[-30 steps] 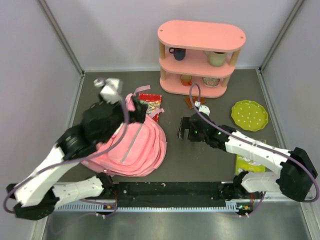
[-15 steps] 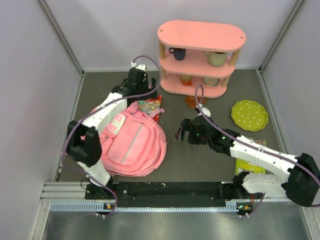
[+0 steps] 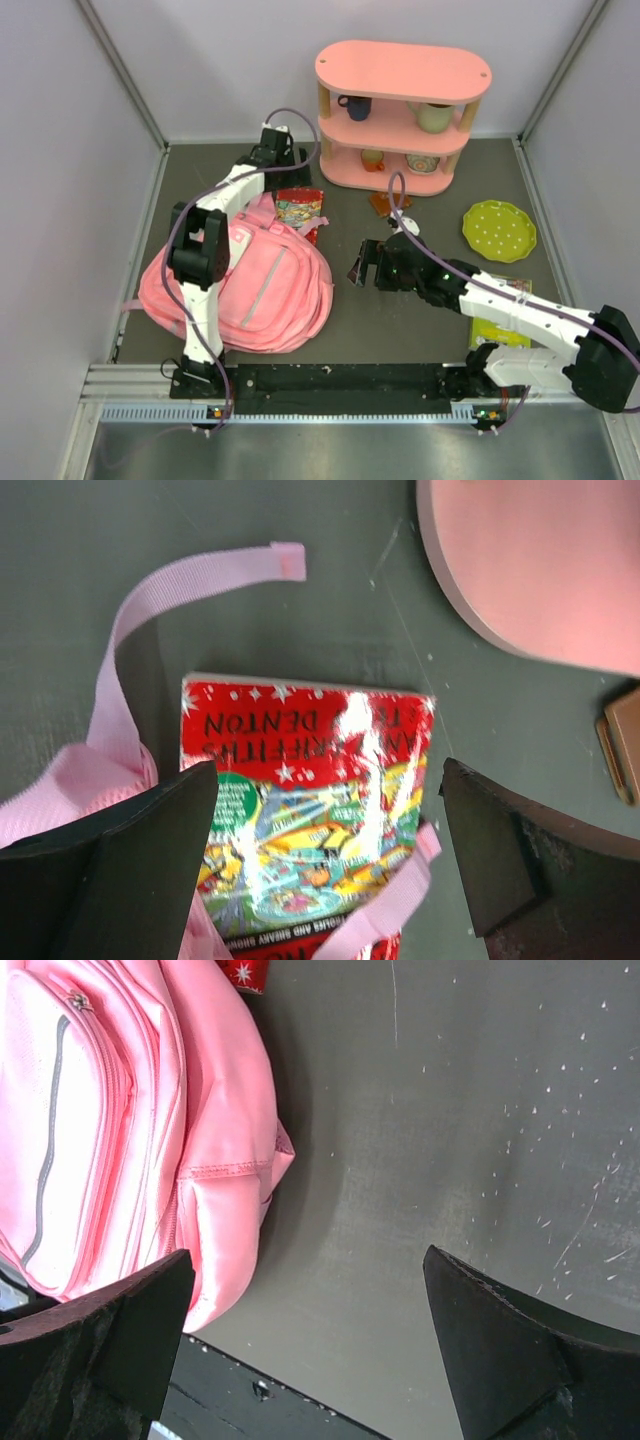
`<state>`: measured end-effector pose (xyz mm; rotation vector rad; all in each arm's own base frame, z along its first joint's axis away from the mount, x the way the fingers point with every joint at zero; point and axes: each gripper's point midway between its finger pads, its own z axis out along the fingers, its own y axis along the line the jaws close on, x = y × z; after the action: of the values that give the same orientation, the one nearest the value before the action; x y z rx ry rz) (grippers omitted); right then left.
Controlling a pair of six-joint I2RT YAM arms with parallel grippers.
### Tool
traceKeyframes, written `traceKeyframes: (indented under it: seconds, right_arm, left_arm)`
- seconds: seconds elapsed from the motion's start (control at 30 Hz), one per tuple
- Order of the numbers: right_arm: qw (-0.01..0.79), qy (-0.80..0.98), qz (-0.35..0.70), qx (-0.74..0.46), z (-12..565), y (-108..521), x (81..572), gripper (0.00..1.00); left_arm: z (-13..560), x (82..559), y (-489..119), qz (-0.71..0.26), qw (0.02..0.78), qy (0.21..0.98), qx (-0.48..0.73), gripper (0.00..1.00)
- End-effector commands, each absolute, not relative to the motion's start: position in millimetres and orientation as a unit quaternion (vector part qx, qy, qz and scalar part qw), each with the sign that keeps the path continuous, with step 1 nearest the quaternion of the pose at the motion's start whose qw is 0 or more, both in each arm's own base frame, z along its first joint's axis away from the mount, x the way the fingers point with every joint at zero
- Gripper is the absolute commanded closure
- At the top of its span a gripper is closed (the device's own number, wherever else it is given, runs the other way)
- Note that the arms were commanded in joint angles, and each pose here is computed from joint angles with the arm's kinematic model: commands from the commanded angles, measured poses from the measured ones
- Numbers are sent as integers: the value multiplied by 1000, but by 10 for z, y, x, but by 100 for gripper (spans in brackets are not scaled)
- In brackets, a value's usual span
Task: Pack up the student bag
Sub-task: Move the book to the center of the board.
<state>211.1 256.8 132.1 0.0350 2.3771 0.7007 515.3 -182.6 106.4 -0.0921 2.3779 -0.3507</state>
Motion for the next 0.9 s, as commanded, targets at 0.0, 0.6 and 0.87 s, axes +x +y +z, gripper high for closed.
traceKeyframes:
  seconds: [0.0, 0.6, 0.87]
  right_arm:
    - [322, 905, 280, 3, 1357, 2675, 2111, 4]
    - [307, 915, 262, 4, 1209, 2688, 2131, 3]
    - [329, 912, 228, 87, 1166, 2322, 2291, 5]
  left_arm:
    - [1128, 5382, -1733, -121, 375, 918, -52, 3]
    - [594, 5251, -1851, -156, 298, 942, -20, 8]
    - [670, 4633, -2513, -253, 233, 937, 56, 24]
